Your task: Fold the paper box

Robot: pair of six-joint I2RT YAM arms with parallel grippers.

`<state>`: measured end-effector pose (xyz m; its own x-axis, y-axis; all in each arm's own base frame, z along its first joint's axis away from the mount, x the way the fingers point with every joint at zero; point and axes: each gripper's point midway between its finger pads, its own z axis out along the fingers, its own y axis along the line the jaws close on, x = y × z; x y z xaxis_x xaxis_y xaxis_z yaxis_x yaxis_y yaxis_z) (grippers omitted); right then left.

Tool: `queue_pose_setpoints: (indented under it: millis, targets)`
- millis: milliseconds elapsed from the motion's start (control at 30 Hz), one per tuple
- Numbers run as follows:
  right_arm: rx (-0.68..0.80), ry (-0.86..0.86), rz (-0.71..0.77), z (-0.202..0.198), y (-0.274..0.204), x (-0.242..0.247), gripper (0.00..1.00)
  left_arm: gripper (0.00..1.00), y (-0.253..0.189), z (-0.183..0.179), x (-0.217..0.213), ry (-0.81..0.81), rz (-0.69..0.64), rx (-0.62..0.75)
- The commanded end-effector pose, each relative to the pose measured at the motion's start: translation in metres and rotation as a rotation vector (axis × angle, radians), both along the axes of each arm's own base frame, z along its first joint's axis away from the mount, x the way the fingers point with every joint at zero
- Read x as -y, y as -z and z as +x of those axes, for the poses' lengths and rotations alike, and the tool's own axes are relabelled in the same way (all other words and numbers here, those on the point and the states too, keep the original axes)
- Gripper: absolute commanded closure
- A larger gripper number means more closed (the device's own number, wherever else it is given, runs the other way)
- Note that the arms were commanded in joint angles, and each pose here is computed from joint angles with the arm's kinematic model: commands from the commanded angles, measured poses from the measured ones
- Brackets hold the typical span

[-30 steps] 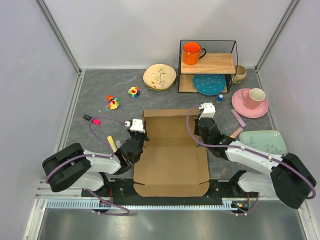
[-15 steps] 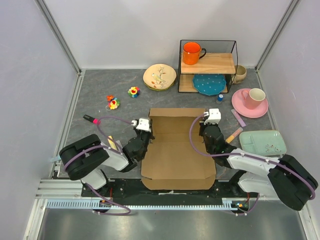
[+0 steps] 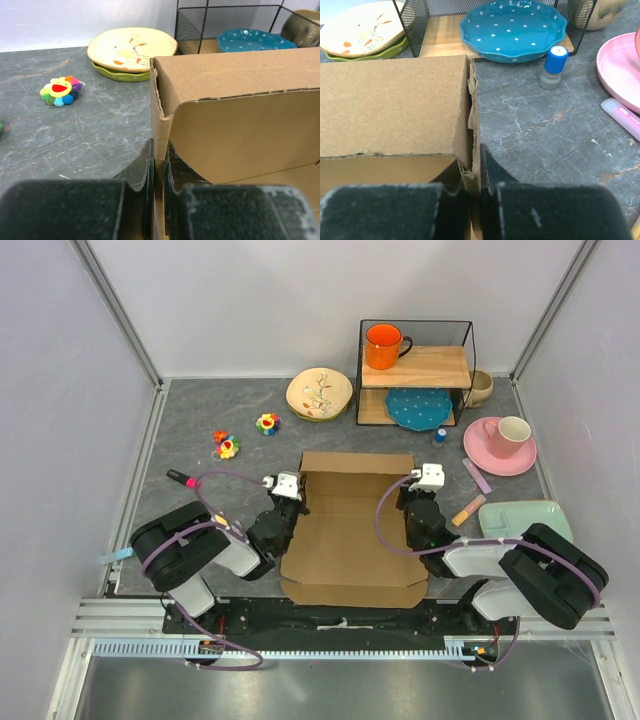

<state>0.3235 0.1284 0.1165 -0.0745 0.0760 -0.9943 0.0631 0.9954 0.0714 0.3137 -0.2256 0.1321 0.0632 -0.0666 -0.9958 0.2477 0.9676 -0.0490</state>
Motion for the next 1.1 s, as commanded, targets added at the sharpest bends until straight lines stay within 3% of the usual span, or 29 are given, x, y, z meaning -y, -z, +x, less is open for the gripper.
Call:
queue_pose_setpoints:
  millis: [0,233,367,400,533,933,1067]
  targets:
    - [-0.020,0.058,0.130,-0.013,0.015,0.015,1.00,0.98,0.003,-0.013,-0.010,0.015,-0.179,0.009]
    - [-0.079,0.052,0.187,-0.030,0.017,0.021,0.93,0.98,0.008,-0.019,-0.009,0.027,-0.143,0.001]
    - [-0.144,0.030,0.174,-0.033,0.004,0.016,0.65,0.98,-0.001,-0.017,-0.012,-0.032,-0.079,0.033]
    - [-0.136,0.019,0.189,-0.034,-0.003,0.014,0.62,0.98,0.000,-0.017,-0.015,-0.055,-0.013,0.037]
    - [-0.145,-0.011,0.209,-0.038,-0.014,0.011,0.48,0.98,-0.004,-0.017,-0.016,-0.089,0.039,0.051]
    - [-0.167,-0.122,0.231,-0.056,-0.040,0.003,0.33,0.98,-0.011,-0.011,-0.018,-0.207,0.178,0.062]
    - [-0.117,-0.276,0.267,-0.067,-0.063,-0.014,0.31,0.98,-0.009,-0.009,-0.017,-0.223,0.193,0.059]
